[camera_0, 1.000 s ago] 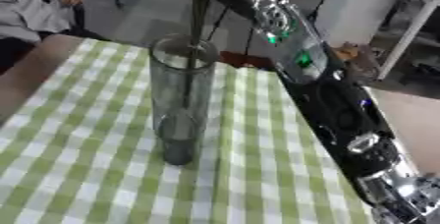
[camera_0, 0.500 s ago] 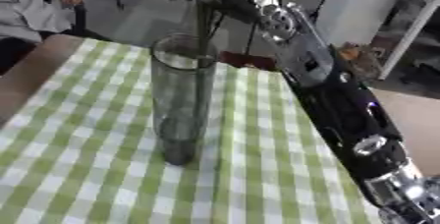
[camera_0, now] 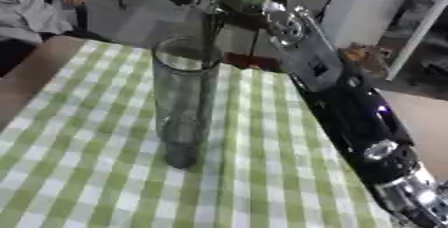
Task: Arrange flowers into the vase.
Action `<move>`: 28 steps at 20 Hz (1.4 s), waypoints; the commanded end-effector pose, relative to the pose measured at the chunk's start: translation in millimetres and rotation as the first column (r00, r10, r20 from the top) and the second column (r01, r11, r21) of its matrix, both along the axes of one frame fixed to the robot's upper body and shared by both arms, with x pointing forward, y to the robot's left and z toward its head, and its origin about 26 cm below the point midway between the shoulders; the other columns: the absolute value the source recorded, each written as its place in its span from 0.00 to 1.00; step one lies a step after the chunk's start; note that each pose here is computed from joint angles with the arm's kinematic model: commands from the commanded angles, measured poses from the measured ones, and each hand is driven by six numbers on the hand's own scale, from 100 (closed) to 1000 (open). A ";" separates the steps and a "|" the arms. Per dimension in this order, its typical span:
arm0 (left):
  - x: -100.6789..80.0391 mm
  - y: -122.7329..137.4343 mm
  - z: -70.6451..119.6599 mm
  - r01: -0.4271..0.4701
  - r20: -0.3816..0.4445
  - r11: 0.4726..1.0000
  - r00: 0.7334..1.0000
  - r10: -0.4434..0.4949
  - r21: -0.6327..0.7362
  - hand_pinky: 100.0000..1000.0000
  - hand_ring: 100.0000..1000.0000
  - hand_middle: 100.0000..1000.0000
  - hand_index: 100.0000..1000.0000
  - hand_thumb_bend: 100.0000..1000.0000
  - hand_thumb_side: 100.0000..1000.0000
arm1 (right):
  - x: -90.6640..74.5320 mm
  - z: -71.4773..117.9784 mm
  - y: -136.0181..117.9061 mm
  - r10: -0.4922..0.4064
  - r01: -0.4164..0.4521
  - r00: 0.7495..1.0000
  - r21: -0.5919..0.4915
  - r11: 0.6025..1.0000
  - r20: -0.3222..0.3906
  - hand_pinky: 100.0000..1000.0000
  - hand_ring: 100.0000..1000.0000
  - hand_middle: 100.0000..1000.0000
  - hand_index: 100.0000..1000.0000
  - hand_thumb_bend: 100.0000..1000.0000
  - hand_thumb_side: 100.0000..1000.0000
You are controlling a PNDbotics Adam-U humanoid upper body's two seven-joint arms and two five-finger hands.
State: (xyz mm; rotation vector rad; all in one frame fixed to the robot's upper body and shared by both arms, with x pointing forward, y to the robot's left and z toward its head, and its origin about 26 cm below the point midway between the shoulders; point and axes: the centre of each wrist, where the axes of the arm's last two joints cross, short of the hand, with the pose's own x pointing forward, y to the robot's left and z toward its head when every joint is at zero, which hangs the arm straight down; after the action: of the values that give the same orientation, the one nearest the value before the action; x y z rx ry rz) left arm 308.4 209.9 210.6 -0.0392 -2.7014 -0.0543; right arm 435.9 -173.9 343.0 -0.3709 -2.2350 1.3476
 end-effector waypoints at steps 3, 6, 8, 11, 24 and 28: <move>-2.0 -0.1 5.2 0.000 0.021 1.000 1.000 0.000 -0.004 0.54 0.86 0.90 0.91 0.00 0.82 | -6.1 17.1 -8.4 -0.003 0.006 0.999 -0.100 0.995 0.035 0.77 0.80 0.68 0.77 0.49 1.00; -2.1 -0.2 5.0 0.001 0.020 1.000 1.000 -0.001 -0.004 0.54 0.86 0.90 0.91 0.00 0.82 | -6.4 20.5 -8.9 0.005 -0.001 1.000 -0.145 0.989 0.029 0.79 0.82 0.71 0.80 0.49 1.00; -2.1 -0.2 5.1 0.002 0.020 1.000 1.000 -0.002 -0.003 0.54 0.86 0.90 0.91 0.00 0.82 | -6.4 23.0 -9.5 0.006 -0.002 1.000 -0.165 0.986 0.028 0.80 0.83 0.72 0.80 0.50 1.00; -2.1 -0.1 5.2 0.002 0.020 1.000 1.000 -0.002 -0.002 0.54 0.86 0.90 0.91 0.00 0.82 | -6.2 24.9 -10.4 0.006 -0.002 1.000 -0.180 0.984 0.026 0.82 0.85 0.74 0.82 0.51 1.00; -2.0 -0.3 5.4 0.003 0.020 1.000 1.000 -0.003 0.000 0.54 0.87 0.90 0.91 0.00 0.82 | -3.8 28.3 -20.8 -0.010 0.006 1.000 -0.239 0.971 -0.017 0.84 0.87 0.74 0.82 0.54 1.00; -2.1 -0.2 5.2 0.001 0.020 1.000 1.000 -0.001 -0.001 0.54 0.87 0.90 0.91 0.00 0.83 | -2.1 25.4 -21.6 -0.019 0.012 1.000 -0.264 0.965 -0.023 0.84 0.88 0.74 0.82 0.54 1.00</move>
State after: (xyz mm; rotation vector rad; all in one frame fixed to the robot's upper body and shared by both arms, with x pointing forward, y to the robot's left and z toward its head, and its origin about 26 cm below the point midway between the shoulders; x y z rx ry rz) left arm 308.4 209.9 210.6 -0.0393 -2.7003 -0.0556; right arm 437.0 -187.3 355.2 -0.4047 -2.0274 1.6311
